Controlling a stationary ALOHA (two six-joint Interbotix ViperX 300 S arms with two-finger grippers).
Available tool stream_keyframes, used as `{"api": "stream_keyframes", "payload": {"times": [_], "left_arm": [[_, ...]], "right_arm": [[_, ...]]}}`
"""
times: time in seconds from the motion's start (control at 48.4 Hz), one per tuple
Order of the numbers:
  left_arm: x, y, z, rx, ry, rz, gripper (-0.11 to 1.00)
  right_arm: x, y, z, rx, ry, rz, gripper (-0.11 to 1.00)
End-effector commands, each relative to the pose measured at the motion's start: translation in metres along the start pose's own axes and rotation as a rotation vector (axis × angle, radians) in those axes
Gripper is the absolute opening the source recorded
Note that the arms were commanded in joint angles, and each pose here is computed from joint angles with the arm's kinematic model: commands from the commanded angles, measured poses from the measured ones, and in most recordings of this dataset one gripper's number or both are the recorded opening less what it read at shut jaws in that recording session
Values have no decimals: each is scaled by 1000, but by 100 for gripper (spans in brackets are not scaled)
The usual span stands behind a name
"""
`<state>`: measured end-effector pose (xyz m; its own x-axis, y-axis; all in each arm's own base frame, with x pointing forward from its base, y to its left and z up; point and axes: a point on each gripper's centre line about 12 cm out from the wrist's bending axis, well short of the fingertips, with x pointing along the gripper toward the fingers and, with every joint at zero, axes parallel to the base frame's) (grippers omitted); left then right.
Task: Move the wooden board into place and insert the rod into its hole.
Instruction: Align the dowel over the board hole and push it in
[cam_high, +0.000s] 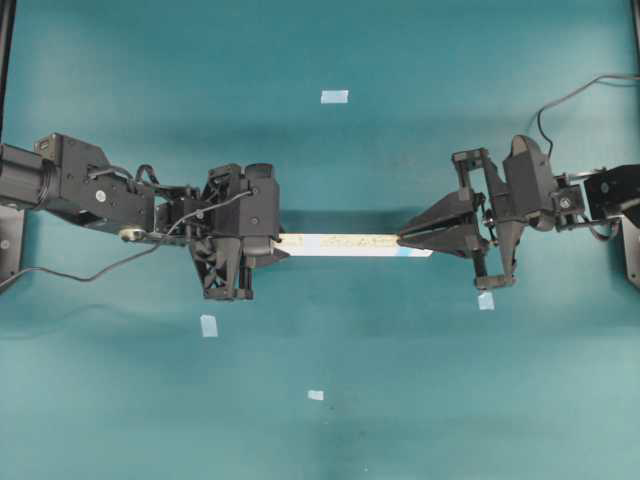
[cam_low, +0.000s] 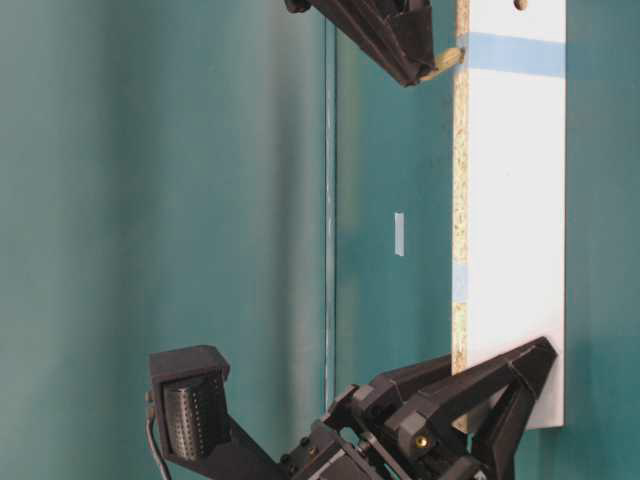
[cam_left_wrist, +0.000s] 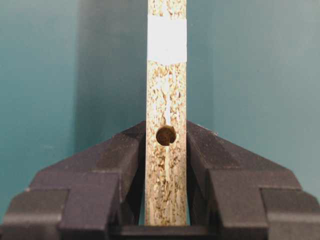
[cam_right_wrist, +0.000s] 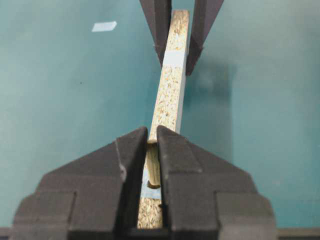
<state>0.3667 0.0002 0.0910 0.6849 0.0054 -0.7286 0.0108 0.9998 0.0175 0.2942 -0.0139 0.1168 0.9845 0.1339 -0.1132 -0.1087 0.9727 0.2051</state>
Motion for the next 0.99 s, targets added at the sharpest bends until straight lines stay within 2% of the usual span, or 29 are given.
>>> {"api": "stream_keyframes", "payload": {"times": [0.0, 0.475, 0.971], "left_arm": [[-4, 0, 10, 9, -35, 0, 21], [-4, 0, 10, 7, -35, 0, 21], [-3, 0, 9, 6, -32, 0, 21]], "right_arm": [[1, 0, 3, -3, -10, -3, 10], [-2, -1, -2, 4, 19, -11, 10], [-19, 3, -10, 17, 71, -21, 10]]}}
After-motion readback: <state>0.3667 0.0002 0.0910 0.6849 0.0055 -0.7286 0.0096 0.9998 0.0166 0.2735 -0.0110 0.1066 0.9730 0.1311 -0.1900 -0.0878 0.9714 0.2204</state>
